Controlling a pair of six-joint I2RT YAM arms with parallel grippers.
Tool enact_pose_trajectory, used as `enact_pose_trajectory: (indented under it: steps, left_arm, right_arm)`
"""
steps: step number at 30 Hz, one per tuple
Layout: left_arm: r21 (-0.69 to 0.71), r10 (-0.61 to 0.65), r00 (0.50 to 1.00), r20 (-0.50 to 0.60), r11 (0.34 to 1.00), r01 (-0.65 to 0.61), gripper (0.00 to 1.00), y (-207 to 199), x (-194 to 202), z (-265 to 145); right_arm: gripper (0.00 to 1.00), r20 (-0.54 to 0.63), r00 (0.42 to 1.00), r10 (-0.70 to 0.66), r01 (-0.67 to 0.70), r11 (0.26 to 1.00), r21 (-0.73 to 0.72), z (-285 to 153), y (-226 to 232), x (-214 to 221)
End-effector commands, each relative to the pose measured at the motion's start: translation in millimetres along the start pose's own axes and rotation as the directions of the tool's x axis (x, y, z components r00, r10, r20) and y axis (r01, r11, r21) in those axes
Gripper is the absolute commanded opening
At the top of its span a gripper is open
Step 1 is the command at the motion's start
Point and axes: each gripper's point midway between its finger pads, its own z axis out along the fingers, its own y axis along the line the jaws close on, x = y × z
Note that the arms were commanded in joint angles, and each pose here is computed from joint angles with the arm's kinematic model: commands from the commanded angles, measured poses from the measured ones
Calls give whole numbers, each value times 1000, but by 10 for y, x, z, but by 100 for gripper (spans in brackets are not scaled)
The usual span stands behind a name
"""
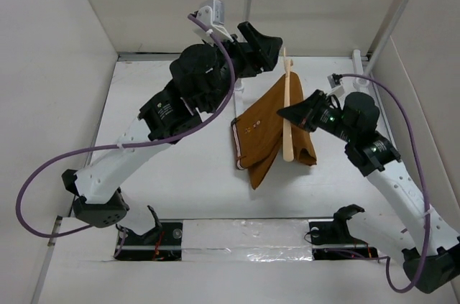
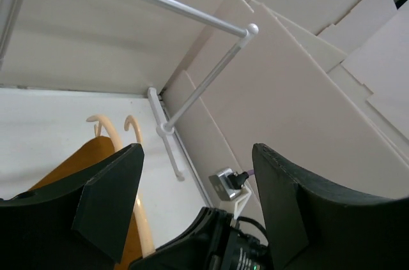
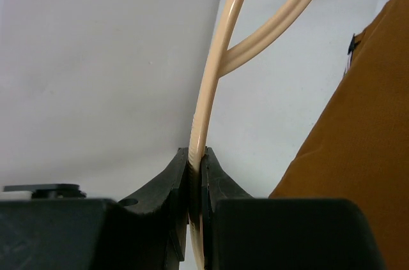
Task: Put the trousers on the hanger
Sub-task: Place the hanger at the clothesline.
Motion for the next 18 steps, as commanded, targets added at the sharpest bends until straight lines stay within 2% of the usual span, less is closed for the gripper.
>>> enact_pose_trajectory:
  steps: [1, 3, 6, 7, 10, 16, 17, 18]
  left_arm:
    - [71, 34, 999, 43, 997, -37, 66, -138, -295, -152]
    - [80, 35, 998, 43, 996, -38, 66, -113, -322, -194]
    - [53, 57, 998, 18, 997, -58, 62, 63, -185, -228]
    - [34, 74, 997, -15, 997, -74, 61, 184, 7, -205]
    - [25, 82, 995, -53, 996, -81, 59, 337, 168, -319]
    - [-73, 97, 972, -213, 991, -115, 54, 975, 895, -521]
    - [-71, 72, 975, -210, 994, -89, 54, 987, 898, -579]
    - [-73, 64, 974, -218, 994, -81, 54, 1023, 949, -603]
  right_arm:
    - [0, 166, 979, -117, 163, 940, -299, -297, 922, -596]
    - [0, 172, 977, -124, 179, 917, -357, -338, 1076, -746]
    - [0, 225, 961, -160, 233, 906, -353, -418, 1162, -1064]
    - [0, 249, 955, -158, 237, 915, -326, -399, 1088, -1228]
    - [0, 283, 943, -173, 268, 902, -339, -431, 1149, -1490]
    - [0, 337, 920, -199, 307, 901, -306, -406, 1038, -2005]
    - [0, 341, 912, -228, 340, 884, -319, -424, 1147, -2042]
    - [0, 338, 913, -230, 336, 893, -300, -332, 1033, -2162]
